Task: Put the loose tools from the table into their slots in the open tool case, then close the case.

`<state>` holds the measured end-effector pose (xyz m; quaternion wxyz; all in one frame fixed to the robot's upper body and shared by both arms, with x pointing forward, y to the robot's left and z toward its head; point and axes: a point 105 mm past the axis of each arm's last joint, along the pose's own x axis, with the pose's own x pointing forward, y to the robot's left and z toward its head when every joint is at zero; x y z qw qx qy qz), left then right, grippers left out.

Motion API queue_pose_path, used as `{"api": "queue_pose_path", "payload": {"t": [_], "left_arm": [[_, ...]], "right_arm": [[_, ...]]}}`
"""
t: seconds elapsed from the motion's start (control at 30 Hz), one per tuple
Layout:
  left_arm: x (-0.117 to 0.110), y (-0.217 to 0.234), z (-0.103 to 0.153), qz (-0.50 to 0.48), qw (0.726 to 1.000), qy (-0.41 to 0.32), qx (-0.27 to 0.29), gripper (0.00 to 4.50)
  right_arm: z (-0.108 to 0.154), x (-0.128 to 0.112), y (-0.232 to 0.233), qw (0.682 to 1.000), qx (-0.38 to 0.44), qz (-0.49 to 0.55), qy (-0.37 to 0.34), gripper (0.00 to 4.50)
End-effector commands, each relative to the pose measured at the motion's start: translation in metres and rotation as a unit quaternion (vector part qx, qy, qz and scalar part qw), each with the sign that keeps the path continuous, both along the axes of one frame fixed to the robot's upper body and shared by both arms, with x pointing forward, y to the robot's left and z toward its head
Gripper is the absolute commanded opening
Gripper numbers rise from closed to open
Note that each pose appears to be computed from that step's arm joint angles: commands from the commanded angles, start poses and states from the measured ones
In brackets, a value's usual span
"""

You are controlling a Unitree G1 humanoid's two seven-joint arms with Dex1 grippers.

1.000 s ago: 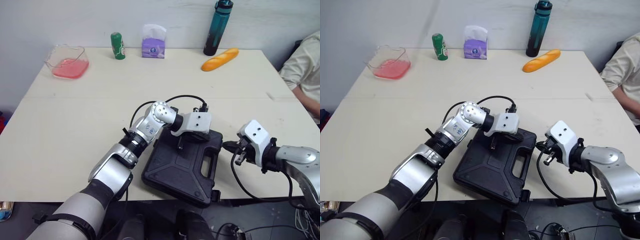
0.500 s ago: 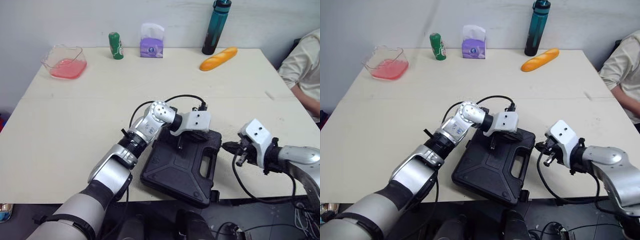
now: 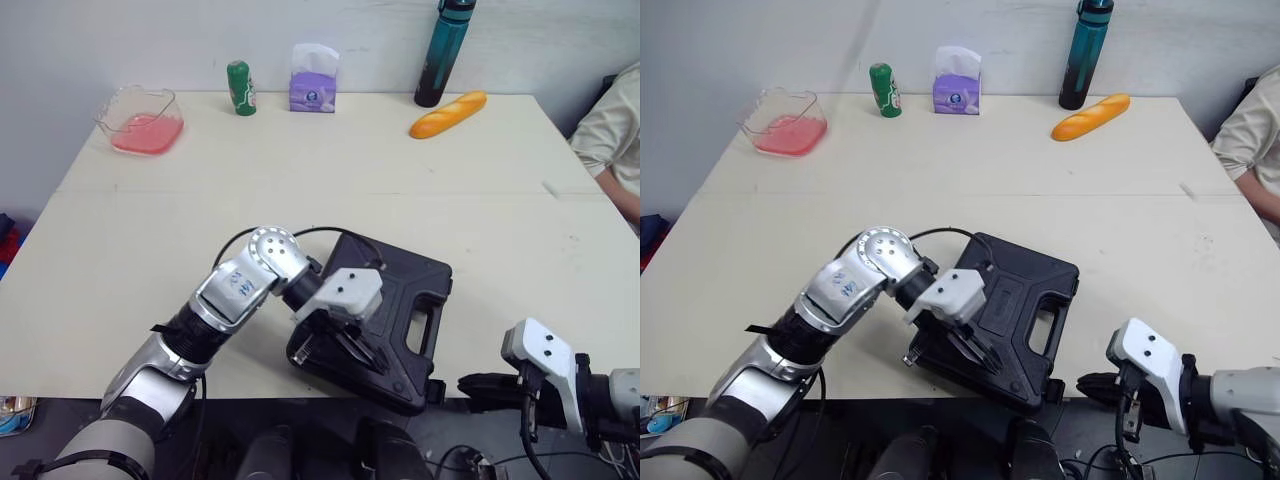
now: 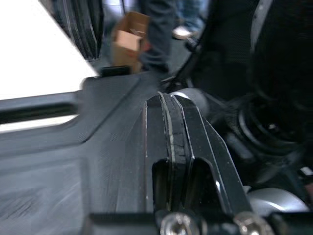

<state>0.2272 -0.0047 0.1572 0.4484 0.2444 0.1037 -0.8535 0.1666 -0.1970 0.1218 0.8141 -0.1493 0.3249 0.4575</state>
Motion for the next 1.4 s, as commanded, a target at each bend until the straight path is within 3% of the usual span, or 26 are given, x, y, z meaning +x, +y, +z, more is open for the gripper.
{"api": "queue_pose_path", "payload": {"t": [0.03, 0.4, 0.67, 0.77, 0.9, 1.13, 1.17, 1.27, 1.4], "left_arm": [[-0.003, -0.002, -0.014, -0.016, 0.998, -0.051, 0.026, 0.02], [-0.004, -0.004, -0.05, -0.015, 0.99, -0.115, 0.083, 0.02], [0.002, -0.005, -0.052, -0.009, 0.989, -0.124, 0.084, 0.02], [0.004, -0.006, -0.05, -0.003, 0.99, -0.12, 0.078, 0.02], [0.008, -0.008, -0.038, 0.02, 0.995, -0.087, 0.054, 0.02], [0.038, 0.016, 0.027, 0.108, 0.992, 0.012, -0.067, 0.02], [0.045, 0.025, 0.034, 0.13, 0.988, 0.018, -0.075, 0.0], [0.046, 0.049, 0.048, 0.147, 0.985, 0.023, -0.083, 0.0], [0.033, 0.05, 0.046, 0.114, 0.99, -0.008, -0.08, 0.0]], "right_arm": [[0.002, -0.006, 0.01, 1.0, 0.002, 0.028, -0.001, 0.0], [-0.005, -0.005, 0.029, 0.999, 0.022, 0.046, 0.002, 0.0], [0.021, 0.005, 0.055, 0.992, 0.113, 0.055, -0.015, 0.0], [0.023, 0.007, 0.057, 0.993, 0.108, 0.051, -0.013, 0.0], [0.021, 0.009, 0.046, 0.996, 0.071, 0.042, -0.024, 0.0], [0.054, 0.027, 0.002, 0.993, 0.05, -0.023, -0.105, 0.0], [0.058, 0.027, -0.006, 0.992, 0.044, -0.036, -0.112, 0.64], [0.059, 0.018, -0.023, 0.993, 0.021, -0.046, -0.104, 1.81], [0.044, 0.001, -0.021, 0.998, 0.023, -0.027, -0.056, 1.81]]}}
